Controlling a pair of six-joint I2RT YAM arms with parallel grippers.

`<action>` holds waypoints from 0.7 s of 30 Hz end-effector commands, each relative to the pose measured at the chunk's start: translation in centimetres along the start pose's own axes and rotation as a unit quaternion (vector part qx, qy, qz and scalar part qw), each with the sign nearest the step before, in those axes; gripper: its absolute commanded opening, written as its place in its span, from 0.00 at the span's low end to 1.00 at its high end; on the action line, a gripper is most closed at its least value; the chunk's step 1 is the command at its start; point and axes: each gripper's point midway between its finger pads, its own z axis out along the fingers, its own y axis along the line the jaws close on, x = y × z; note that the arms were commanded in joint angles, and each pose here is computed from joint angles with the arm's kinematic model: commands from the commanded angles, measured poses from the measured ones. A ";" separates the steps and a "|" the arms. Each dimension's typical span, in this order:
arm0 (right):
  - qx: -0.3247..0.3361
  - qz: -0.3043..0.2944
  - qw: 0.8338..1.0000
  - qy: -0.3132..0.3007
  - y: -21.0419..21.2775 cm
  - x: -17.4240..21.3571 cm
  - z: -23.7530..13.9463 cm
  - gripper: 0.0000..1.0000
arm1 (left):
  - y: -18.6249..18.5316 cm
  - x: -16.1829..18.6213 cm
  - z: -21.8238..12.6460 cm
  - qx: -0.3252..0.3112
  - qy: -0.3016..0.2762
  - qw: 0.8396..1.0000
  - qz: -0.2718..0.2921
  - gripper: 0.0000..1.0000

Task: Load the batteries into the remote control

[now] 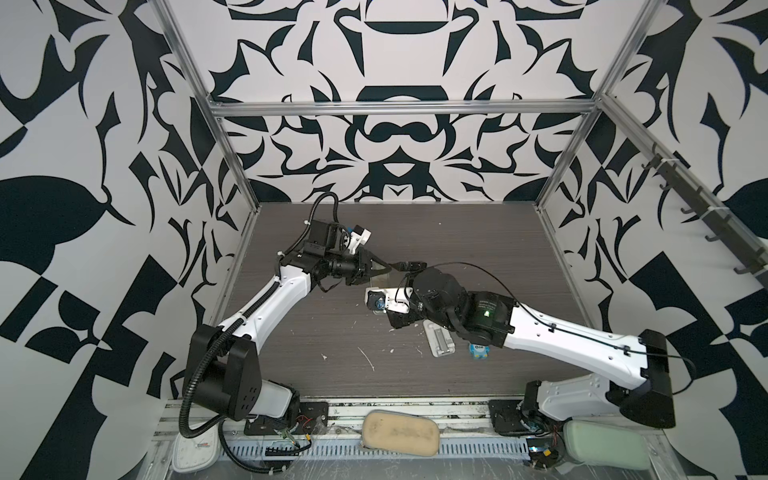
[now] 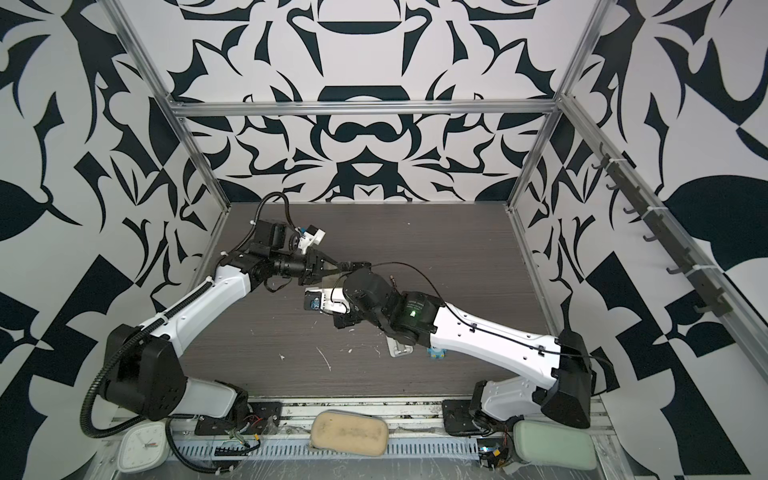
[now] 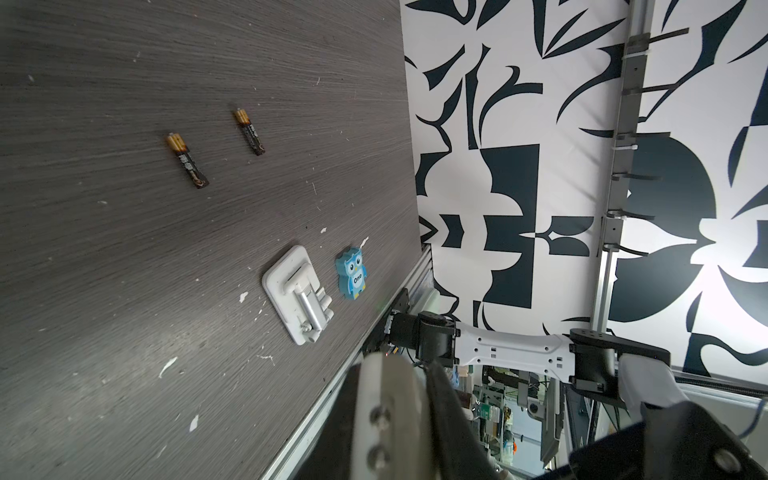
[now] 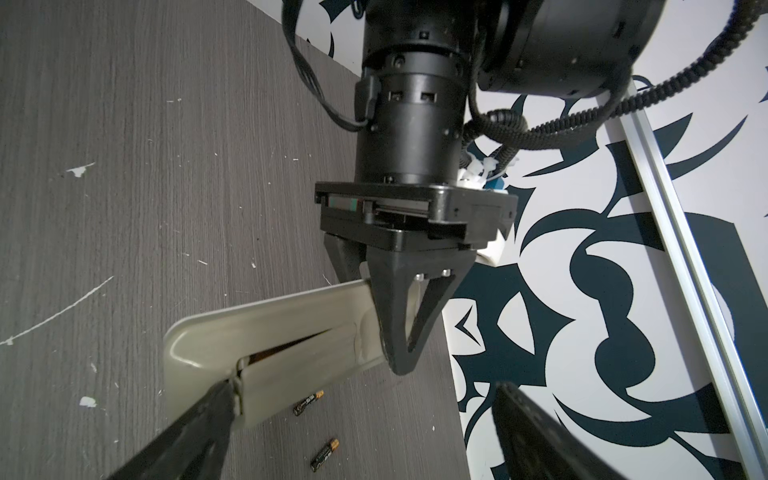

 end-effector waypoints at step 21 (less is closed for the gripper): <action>0.091 0.033 0.995 -0.015 -4.9 -0.9 -1.8 1.00 | -0.9 2.3 -0.1 0.022 0.041 0.999 -0.017 0.00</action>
